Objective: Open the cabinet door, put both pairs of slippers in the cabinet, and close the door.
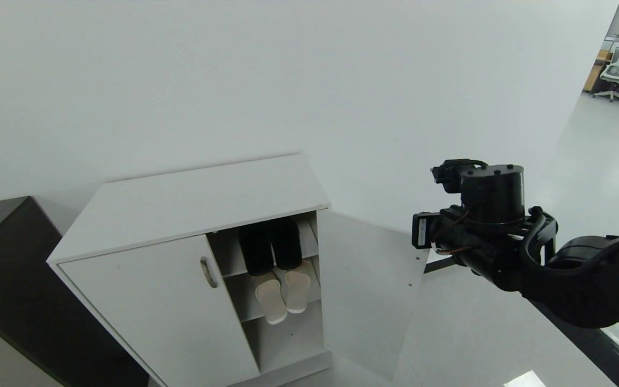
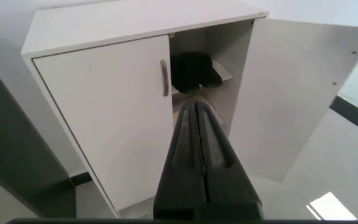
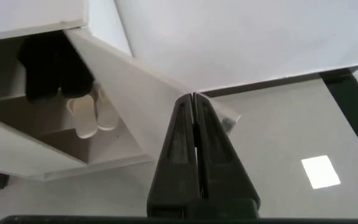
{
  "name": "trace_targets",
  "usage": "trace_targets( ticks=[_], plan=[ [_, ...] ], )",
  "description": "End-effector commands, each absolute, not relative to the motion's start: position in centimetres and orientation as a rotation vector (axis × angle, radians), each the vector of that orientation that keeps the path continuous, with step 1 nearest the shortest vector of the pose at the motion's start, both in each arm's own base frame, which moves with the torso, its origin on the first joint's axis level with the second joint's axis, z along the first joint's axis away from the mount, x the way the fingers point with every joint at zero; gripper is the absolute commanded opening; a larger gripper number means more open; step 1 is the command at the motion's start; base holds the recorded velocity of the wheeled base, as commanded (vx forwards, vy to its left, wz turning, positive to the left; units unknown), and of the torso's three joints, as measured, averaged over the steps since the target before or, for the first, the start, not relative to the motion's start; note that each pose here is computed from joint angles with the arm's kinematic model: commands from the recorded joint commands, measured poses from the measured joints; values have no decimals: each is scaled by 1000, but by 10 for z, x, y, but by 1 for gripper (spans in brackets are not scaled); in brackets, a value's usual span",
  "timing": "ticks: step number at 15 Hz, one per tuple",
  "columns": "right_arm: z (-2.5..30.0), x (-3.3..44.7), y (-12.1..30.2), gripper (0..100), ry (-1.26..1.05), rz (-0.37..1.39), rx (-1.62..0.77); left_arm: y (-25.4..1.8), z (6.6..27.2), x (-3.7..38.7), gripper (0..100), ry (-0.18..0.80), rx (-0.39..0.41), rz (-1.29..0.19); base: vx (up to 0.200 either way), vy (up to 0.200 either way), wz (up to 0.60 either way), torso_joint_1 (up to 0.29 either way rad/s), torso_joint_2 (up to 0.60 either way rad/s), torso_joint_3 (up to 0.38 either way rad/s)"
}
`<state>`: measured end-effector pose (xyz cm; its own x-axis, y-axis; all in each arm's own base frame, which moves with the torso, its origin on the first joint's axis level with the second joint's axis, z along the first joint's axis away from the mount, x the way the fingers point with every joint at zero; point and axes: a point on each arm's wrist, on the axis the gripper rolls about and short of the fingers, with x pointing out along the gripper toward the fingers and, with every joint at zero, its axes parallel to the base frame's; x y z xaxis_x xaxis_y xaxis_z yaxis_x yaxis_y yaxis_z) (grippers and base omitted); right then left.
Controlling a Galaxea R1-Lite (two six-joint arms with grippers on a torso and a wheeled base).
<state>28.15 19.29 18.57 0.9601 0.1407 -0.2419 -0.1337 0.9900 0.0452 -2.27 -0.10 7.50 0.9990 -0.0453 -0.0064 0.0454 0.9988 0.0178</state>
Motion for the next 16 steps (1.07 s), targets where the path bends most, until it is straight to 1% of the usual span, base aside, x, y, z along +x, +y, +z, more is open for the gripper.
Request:
trace_targets(
  ticks=[1, 2, 5, 8, 10, 12, 16],
  plan=[
    [179, 294, 194, 0, 256, 118, 25, -1, 75, -23, 0, 6, 18, -45, -200, 0, 0, -7, 2, 2],
    [177, 298, 193, 0, 258, 112, 25, -1, 75, -23, 0, 6, 18, -45, -200, 0, 0, -7, -12, 2],
    [170, 321, 187, 0, 263, 68, 32, -1, 75, -23, 0, 6, 18, -45, 0, 0, 0, 0, 0, 0],
    [171, 337, 174, 0, 272, 147, 65, -1, 75, -23, 0, 6, 18, -45, 0, 0, 0, 0, 0, 0],
    [173, 355, 162, 0, 251, 142, 87, -1, 75, -23, 0, 6, 18, -46, 0, 0, 0, 0, 0, 0],
    [172, 363, 155, 0, 239, 149, 100, -1, 75, -23, 0, 6, 18, -46, 0, 0, 0, 0, 0, 0],
    [155, 379, 155, 0, 233, 143, 125, -1, 75, -23, 0, 6, 18, -46, 0, 0, 0, 0, 0, 0]
  ],
)
